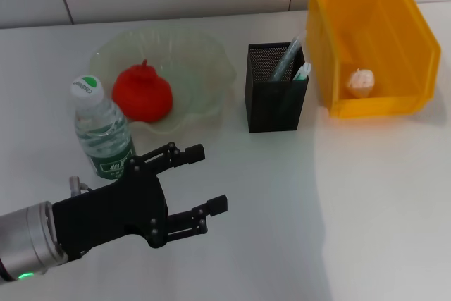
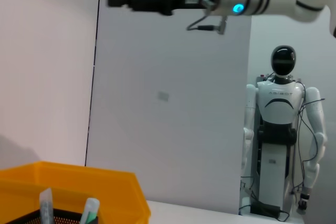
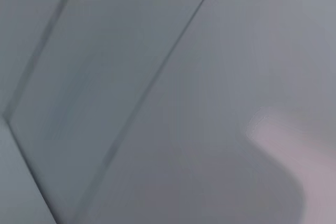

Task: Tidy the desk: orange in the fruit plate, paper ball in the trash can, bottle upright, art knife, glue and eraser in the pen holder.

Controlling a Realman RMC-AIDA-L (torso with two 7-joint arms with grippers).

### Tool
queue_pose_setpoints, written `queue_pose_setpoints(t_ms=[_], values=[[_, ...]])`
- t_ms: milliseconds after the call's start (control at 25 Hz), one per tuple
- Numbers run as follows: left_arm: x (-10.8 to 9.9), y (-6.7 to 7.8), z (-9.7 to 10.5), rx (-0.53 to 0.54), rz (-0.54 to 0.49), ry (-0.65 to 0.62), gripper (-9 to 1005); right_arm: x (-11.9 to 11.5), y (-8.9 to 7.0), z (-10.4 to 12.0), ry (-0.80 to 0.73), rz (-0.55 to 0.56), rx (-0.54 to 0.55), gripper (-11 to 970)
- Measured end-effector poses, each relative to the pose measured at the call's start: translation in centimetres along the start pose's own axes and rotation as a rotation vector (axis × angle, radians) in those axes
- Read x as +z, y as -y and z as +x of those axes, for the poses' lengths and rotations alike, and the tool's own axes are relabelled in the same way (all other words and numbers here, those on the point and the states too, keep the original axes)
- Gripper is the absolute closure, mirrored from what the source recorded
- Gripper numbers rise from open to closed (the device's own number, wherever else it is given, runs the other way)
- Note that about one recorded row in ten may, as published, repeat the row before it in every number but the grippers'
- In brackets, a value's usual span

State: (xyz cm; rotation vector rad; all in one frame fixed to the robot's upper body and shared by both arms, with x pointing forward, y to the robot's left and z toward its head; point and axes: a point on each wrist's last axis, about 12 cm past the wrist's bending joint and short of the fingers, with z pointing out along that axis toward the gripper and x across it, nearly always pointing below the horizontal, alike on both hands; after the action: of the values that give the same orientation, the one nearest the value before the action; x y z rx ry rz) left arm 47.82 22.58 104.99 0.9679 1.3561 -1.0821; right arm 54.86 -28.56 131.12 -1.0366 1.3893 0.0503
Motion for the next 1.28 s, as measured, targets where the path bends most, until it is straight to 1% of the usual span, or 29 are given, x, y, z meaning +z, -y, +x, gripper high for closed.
queue_pose_setpoints(t_ms=[80,120,200,320,400,480,560,600,640,720,760,800,880,1000,1280], values=[[0.1,-0.1,-0.1,0.007,0.004,0.000,205,-2.0,-1.0,2.1,0.079,-0.041,0.146,607],[0.1,-0.1,-0.1,0.007,0.004,0.000,205,-3.0,-1.8,3.3,0.104,-0.067,0.204,578],[0.2,-0.3,-0.5,0.019,0.019,0.001,205,-4.8,-3.9,5.4,0.137,-0.131,0.273,505],[0.0,-0.2,-0.5,0.021,0.026,0.000,204,-6.7,-7.2,9.2,0.118,-0.233,0.355,396],[-0.2,-0.2,-0.6,0.017,0.029,0.000,204,-7.3,-9.2,11.5,0.140,-0.295,0.425,322],[-0.5,-0.2,-0.6,0.004,0.039,-0.010,204,-7.5,-11.3,13.6,0.200,-0.353,0.493,250],[-0.7,-0.2,-0.5,-0.015,0.049,-0.030,204,-7.1,-13.4,15.2,0.262,-0.398,0.534,177],[-0.8,-0.2,-0.5,-0.020,0.049,-0.036,204,-6.4,-15.2,16.3,0.286,-0.430,0.550,140],[-0.8,-0.2,-0.5,-0.020,0.049,-0.036,204,-6.4,-15.2,16.3,0.286,-0.430,0.550,135],[-1.6,-0.2,-0.3,-0.029,0.041,-0.060,204,-5.2,-16.4,16.9,0.271,-0.474,0.560,126],[-1.6,-0.2,-0.3,-0.029,0.041,-0.060,204,-4.5,-16.8,17.1,0.257,-0.501,0.565,121],[-2.2,-0.1,0.0,-0.035,0.035,-0.078,204,-3.9,-17.1,17.2,0.241,-0.525,0.571,116],[-2.4,-0.1,0.1,-0.036,0.033,-0.084,204,-3.0,-17.4,17.3,0.223,-0.554,0.579,116],[-2.7,0.0,0.2,-0.036,0.029,-0.092,204,-2.0,-17.7,17.4,0.207,-0.575,0.567,116],[-2.9,0.1,0.3,-0.034,0.022,-0.095,204,-1.4,-17.7,17.4,0.199,-0.577,0.559,115]])
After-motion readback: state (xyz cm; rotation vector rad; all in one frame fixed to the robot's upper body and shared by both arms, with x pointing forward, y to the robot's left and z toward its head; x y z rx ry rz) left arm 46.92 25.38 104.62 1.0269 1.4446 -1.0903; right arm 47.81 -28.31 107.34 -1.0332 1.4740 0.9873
